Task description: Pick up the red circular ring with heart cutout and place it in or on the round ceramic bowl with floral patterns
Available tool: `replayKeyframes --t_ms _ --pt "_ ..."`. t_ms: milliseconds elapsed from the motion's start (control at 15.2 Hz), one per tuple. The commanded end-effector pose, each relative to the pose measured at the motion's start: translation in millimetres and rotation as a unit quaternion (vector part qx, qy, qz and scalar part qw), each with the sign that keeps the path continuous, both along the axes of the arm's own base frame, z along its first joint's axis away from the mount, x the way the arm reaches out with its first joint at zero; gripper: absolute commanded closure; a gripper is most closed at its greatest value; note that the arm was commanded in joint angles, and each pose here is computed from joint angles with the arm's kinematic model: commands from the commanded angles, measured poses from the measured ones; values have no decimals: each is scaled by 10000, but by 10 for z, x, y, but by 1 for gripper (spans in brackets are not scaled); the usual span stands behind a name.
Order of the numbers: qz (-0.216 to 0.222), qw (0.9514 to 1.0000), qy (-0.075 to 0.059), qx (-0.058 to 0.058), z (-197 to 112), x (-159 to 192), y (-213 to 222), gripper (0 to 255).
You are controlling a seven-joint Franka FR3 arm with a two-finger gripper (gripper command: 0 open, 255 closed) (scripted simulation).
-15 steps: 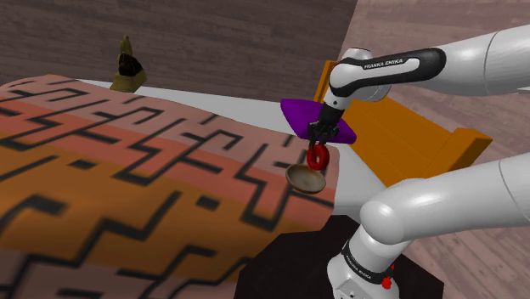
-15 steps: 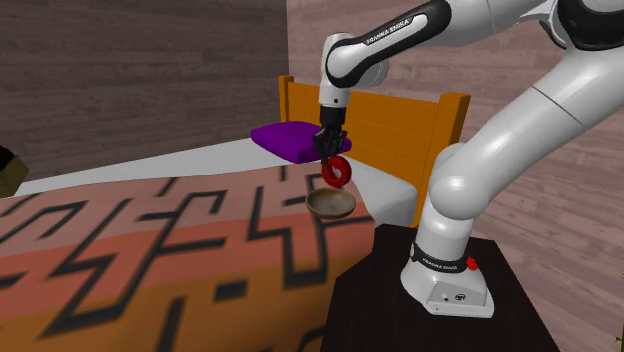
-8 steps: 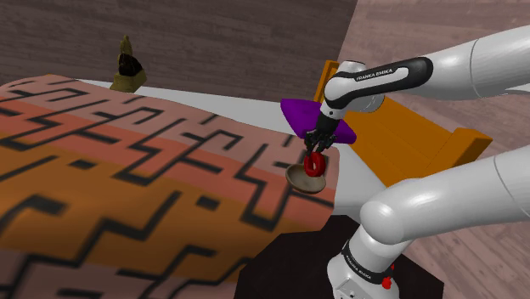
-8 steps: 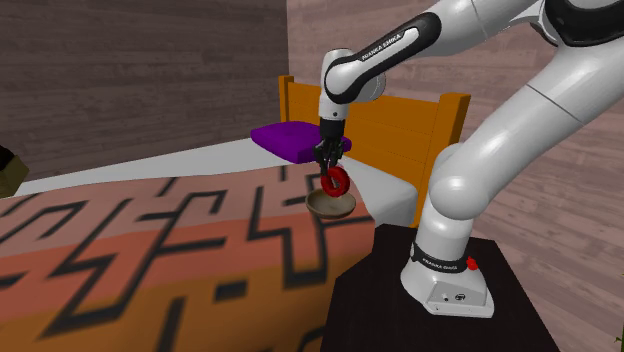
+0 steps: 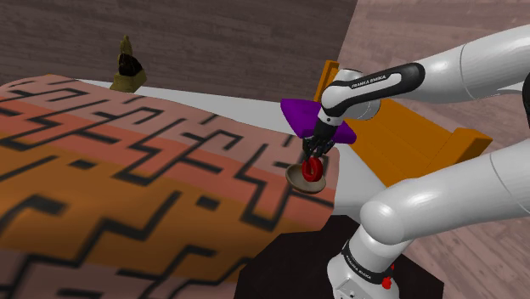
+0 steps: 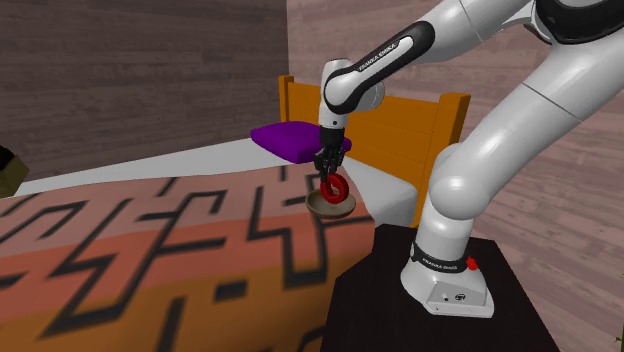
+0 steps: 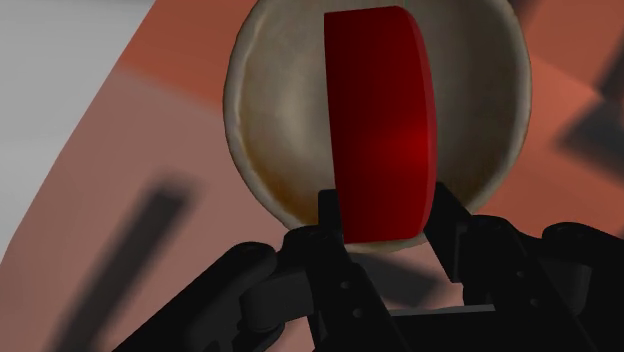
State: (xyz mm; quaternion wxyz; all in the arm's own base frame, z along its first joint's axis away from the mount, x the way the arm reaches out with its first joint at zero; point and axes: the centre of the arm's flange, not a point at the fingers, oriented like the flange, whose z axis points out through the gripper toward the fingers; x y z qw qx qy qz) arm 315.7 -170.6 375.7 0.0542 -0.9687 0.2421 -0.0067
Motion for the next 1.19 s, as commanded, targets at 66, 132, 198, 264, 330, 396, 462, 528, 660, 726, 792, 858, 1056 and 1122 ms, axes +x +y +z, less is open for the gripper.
replayKeyframes --t_ms 66,132,198,264,330,396,462,528,660,726,792,858,1056,1122 --pt "0 10000 -2 -1 -1 0 -1 255" --pt "0 10000 -2 -1 -1 0 -1 255" --pt "0 10000 -2 -1 -1 0 -1 0" --pt "0 10000 -2 -1 -1 0 -1 0" --pt "0 10000 -2 -1 -1 0 -1 0" --pt "0 10000 -2 -1 -2 0 -1 0" --pt "0 10000 -2 -1 -2 0 -1 0" --pt "0 10000 -2 -1 -2 0 -1 0" --pt "0 10000 -2 -1 261 -10 -28 0" --pt "0 10000 -2 -1 392 -16 -41 0" --pt "0 10000 -2 -1 496 -20 -52 0" --pt "0 10000 -2 -1 496 -20 -52 0" --pt "0 10000 -2 -1 496 -20 -52 0" --pt "0 10000 -2 -1 496 -20 -52 0"
